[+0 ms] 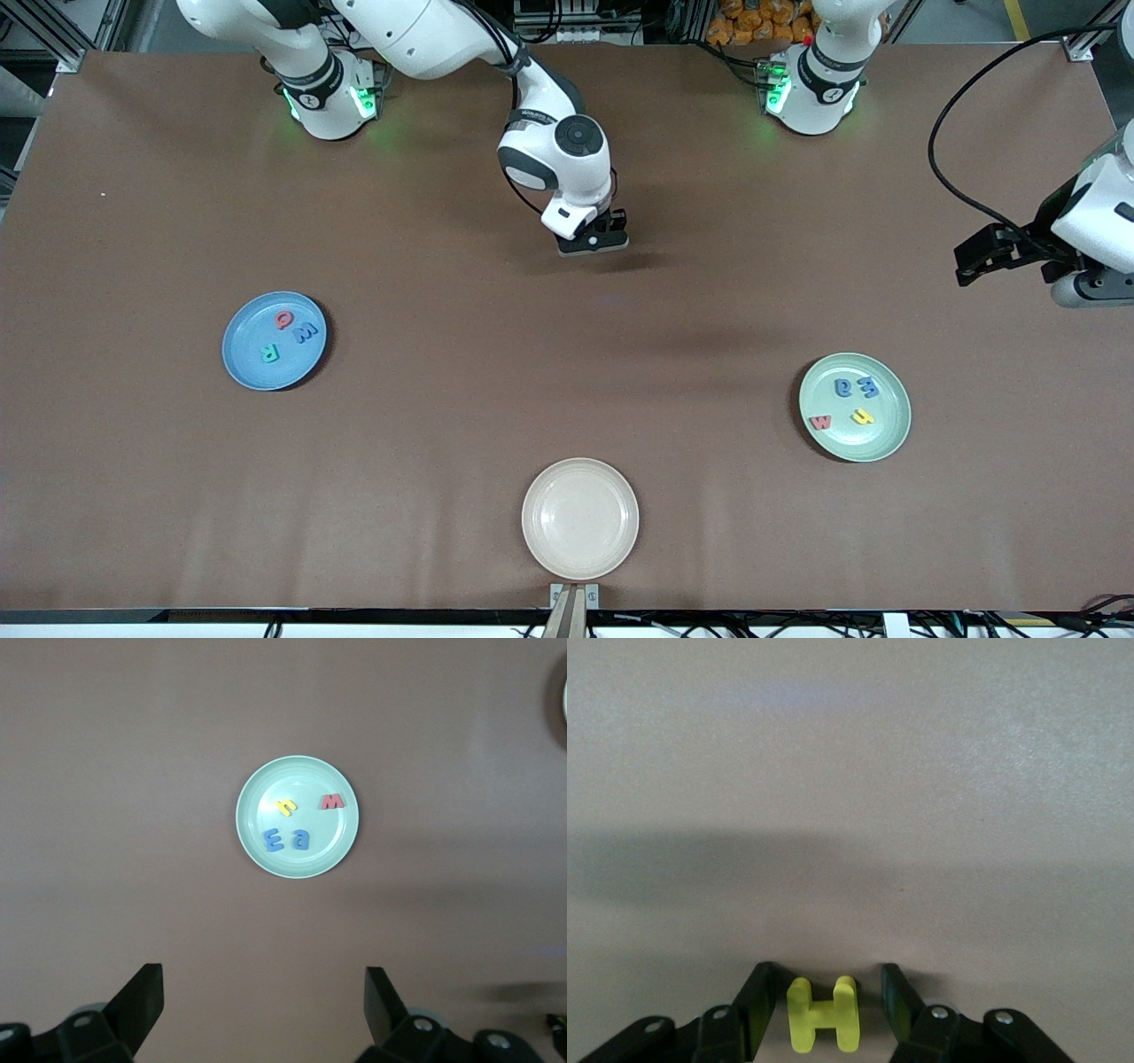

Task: Sort uppercase to blue plate, lowercase to green plate
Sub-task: 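Raise the left gripper away while the right gripper lifts the yellow H, then carry the yellow H over the blue plate with the right gripper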

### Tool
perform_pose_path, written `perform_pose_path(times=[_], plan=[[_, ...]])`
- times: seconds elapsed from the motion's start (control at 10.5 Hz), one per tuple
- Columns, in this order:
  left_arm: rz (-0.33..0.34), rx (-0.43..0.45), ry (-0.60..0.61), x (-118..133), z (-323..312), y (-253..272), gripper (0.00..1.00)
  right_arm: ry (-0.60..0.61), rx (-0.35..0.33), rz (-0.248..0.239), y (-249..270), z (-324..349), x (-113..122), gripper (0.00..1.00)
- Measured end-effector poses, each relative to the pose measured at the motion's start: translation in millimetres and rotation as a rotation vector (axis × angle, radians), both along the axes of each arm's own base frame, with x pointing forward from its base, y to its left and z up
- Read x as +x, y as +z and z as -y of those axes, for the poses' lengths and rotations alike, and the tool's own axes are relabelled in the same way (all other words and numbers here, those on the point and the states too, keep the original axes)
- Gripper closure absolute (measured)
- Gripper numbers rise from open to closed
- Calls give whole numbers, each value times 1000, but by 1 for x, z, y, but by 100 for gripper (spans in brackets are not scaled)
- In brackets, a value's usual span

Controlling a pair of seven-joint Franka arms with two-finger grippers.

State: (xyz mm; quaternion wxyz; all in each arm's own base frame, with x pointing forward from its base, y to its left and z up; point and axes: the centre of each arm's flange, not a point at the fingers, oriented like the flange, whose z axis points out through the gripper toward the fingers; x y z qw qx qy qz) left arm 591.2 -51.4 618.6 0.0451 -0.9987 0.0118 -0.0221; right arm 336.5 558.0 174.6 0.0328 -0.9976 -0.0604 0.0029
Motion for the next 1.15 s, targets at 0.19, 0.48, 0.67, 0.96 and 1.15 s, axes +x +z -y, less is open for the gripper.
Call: perform_pose_path(times=[0.19,0.48,0.67,0.96,1.15], plan=[[-2,36,-24,-6,14,5,0,4,-3,-2,0,-1,-2,41],[-23,-16,-26,-9,16,3,0,10,-4,-6,1,-4,-6,41],[-39,-49,-26,-9,4,-2,0,11,-5,-7,2,-4,-6,49],[-51,-61,-28,-10,6,-7,0,14,-7,-8,5,-6,-8,67],[-45,-61,-28,-12,6,-3,0,14,-7,-7,5,-6,-8,67]])
